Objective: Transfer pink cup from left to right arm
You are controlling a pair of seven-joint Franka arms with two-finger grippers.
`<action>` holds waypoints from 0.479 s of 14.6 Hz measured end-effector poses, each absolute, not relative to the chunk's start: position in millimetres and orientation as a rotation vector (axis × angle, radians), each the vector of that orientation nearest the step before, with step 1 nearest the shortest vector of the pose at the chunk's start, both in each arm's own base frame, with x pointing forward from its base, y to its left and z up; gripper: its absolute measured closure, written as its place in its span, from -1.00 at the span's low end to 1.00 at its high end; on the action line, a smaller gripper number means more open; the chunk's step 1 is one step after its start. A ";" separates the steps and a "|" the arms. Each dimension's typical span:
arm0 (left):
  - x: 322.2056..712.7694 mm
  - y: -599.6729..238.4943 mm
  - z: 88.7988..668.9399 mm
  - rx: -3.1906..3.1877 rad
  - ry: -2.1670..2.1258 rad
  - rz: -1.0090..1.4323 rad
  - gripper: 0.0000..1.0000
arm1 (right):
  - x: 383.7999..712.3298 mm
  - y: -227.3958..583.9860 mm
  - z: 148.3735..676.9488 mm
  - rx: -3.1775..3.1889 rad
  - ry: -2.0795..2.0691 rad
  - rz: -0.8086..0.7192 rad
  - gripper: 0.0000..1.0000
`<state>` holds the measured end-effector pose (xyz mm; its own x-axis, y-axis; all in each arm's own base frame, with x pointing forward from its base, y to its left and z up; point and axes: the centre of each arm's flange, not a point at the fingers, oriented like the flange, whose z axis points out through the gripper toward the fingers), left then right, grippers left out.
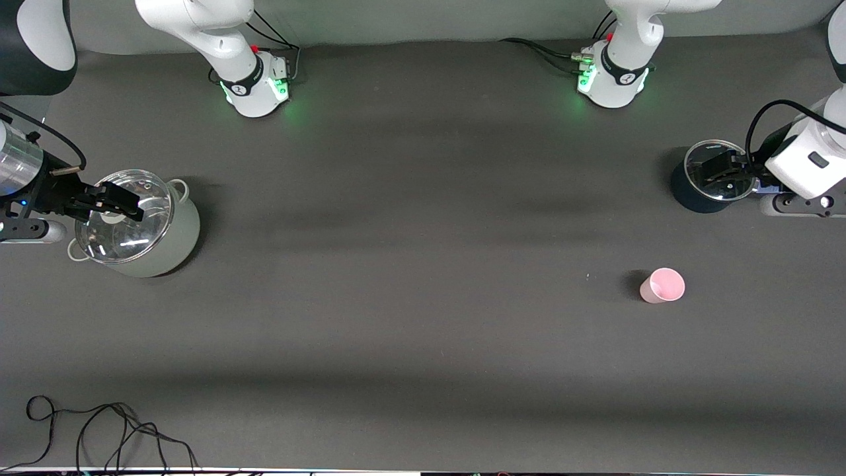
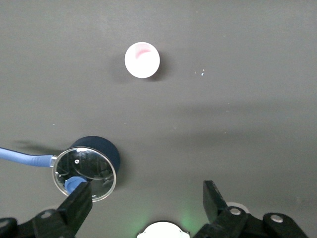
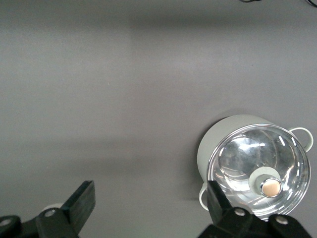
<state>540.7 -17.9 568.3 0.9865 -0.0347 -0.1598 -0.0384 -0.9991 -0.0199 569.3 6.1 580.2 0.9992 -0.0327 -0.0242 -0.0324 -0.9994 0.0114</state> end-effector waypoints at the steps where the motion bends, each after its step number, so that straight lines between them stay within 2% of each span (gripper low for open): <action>1: 540.8 -17.8 568.4 -3.106 0.058 0.248 -1.00 | 569.2 6.1 580.0 3.130 -0.052 -0.039 -1.00; 7: 547.1 -18.2 574.4 -3.108 0.061 0.223 -1.00 | 566.2 6.2 578.1 3.130 -0.054 -0.045 -1.00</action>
